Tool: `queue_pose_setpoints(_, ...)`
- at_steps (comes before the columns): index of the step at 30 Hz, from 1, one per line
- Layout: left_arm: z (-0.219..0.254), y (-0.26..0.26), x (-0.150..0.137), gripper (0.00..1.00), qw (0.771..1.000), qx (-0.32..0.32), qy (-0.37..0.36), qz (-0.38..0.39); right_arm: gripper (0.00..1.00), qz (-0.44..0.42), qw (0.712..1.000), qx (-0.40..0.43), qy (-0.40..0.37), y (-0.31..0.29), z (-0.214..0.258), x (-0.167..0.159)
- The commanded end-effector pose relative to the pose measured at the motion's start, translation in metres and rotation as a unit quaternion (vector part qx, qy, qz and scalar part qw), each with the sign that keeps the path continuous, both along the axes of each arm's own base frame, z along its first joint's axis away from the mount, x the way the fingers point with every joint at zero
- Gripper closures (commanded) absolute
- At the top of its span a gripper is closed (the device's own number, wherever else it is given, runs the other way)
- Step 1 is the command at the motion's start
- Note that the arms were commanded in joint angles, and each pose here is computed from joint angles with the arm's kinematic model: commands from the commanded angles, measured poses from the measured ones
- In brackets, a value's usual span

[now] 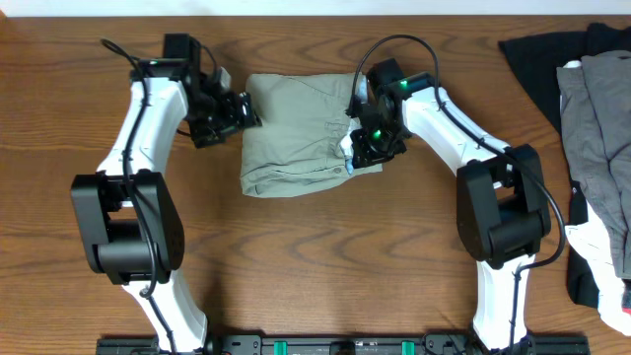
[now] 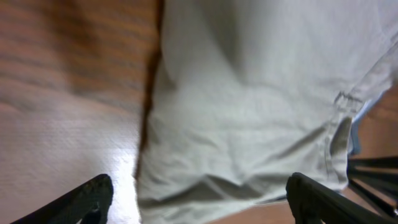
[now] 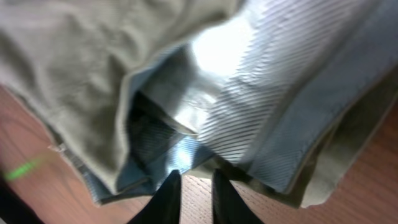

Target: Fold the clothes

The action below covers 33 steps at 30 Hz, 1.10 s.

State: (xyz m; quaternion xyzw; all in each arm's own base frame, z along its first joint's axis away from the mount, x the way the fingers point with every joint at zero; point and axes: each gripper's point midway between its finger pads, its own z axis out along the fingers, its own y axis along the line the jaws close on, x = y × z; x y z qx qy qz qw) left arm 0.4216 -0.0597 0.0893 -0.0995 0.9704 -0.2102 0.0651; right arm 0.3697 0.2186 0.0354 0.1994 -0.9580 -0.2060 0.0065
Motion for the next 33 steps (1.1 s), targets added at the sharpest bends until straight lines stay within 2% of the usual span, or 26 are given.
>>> queue_pose_setpoints(1, -0.009, -0.002, 0.0, 0.08, 1.0, -0.005, 0.011, -0.005, 0.8, 0.04, 0.996, 0.027, -0.072, 0.002, 0.043, 0.01)
queue_pose_setpoints(5, -0.01, -0.015, -0.012, 0.12, 0.998, -0.046, 0.041, -0.011, 0.76, 0.027, 0.992, 0.021, -0.119, -0.009, 0.07, 0.021)
queue_pose_setpoints(11, -0.02, 0.006, -0.009, 0.15, 0.999, 0.018, 0.037, -0.002, 0.78, 0.005, 0.989, 0.03, -0.148, -0.018, 0.085, 0.035)
queue_pose_setpoints(19, -0.048, 0.01, -0.011, 0.14, 0.998, 0.03, 0.05, -0.001, 0.78, -0.01, 0.986, 0.038, -0.162, -0.016, 0.087, 0.046)
queue_pose_setpoints(29, -0.059, -0.043, 0.017, 0.16, 0.99, -0.136, 0.001, -0.035, 0.78, -0.017, 0.986, 0.038, -0.159, -0.016, 0.087, 0.046)
queue_pose_setpoints(33, -0.059, -0.051, 0.018, 0.29, 0.989, -0.14, -0.004, -0.045, 0.79, -0.018, 0.987, 0.038, -0.158, -0.016, 0.087, 0.046)
